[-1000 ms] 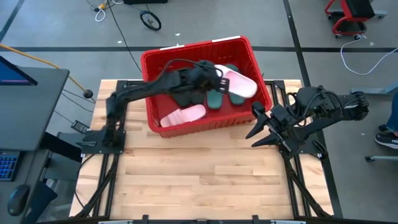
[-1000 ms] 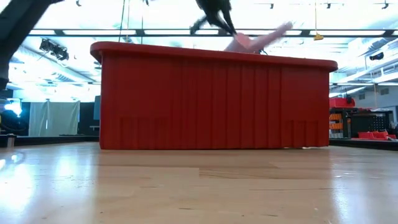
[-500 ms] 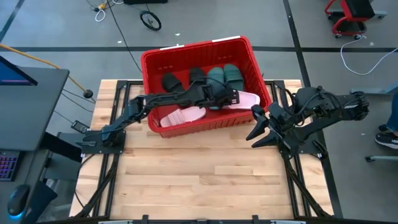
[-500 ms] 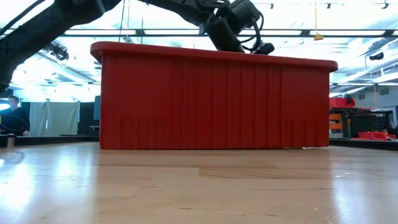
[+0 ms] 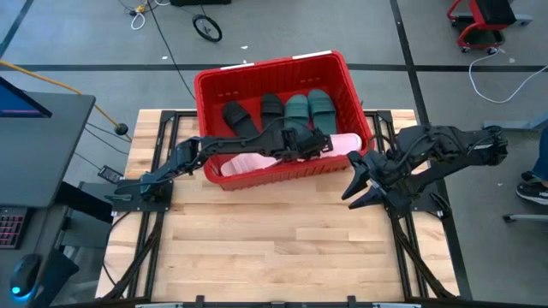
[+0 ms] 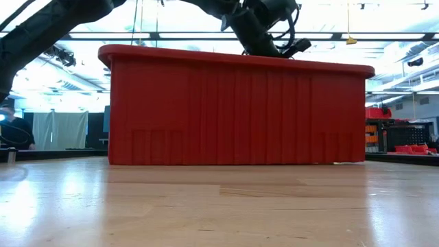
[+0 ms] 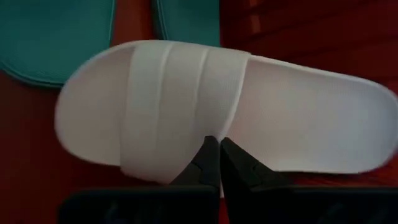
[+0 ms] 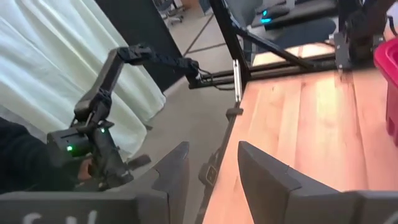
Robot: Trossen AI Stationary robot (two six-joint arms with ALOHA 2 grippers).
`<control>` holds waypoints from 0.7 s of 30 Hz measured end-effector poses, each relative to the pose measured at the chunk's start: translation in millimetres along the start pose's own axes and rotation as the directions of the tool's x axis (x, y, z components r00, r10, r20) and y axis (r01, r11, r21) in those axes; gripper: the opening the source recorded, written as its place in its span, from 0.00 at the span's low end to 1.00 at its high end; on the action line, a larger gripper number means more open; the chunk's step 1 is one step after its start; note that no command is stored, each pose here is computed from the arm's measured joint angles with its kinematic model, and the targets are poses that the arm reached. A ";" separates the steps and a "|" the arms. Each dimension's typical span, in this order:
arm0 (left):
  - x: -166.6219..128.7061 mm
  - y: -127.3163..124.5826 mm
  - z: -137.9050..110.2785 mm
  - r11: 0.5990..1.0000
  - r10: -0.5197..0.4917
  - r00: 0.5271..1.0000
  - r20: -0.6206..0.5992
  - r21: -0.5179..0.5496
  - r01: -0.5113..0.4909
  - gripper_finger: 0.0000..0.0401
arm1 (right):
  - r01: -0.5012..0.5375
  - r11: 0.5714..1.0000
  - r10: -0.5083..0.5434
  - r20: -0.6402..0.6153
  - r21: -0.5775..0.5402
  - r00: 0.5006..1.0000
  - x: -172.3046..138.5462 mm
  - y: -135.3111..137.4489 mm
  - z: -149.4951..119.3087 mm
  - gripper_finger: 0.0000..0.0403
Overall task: Pick and place slides into bin
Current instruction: Put the pink slide into the red bin
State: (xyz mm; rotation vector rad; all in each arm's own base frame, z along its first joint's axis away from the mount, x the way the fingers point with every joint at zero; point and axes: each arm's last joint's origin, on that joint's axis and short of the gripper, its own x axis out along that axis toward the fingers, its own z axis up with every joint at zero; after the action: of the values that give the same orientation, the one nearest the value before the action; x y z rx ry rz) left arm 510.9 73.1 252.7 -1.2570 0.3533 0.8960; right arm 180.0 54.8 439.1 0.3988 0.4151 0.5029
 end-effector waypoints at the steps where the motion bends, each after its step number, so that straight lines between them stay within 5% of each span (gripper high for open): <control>1: -0.5 0.7 -1.6 1.000 0.009 1.000 -0.003 -0.003 -0.009 0.01 | 0.003 1.000 -0.003 -0.008 0.003 1.000 0.0 -0.3 -0.8 0.35; 11: 2.2 7.7 7.7 0.997 0.070 0.998 -0.005 -0.035 -0.071 0.04 | -0.019 1.000 0.019 -0.078 -0.001 0.997 -0.8 -1.1 -6.7 0.35; 21: 9.7 7.3 34.2 0.994 0.035 0.999 0.030 -0.108 -0.031 0.31 | -0.024 1.000 0.023 -0.064 -0.017 0.998 -11.4 2.3 -7.9 0.35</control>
State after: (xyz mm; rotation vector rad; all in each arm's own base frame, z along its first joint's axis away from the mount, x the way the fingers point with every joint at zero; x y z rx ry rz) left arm 503.5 108.7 252.0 -1.3374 0.3052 0.9725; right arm 166.3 52.6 436.7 0.3718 0.4679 0.5433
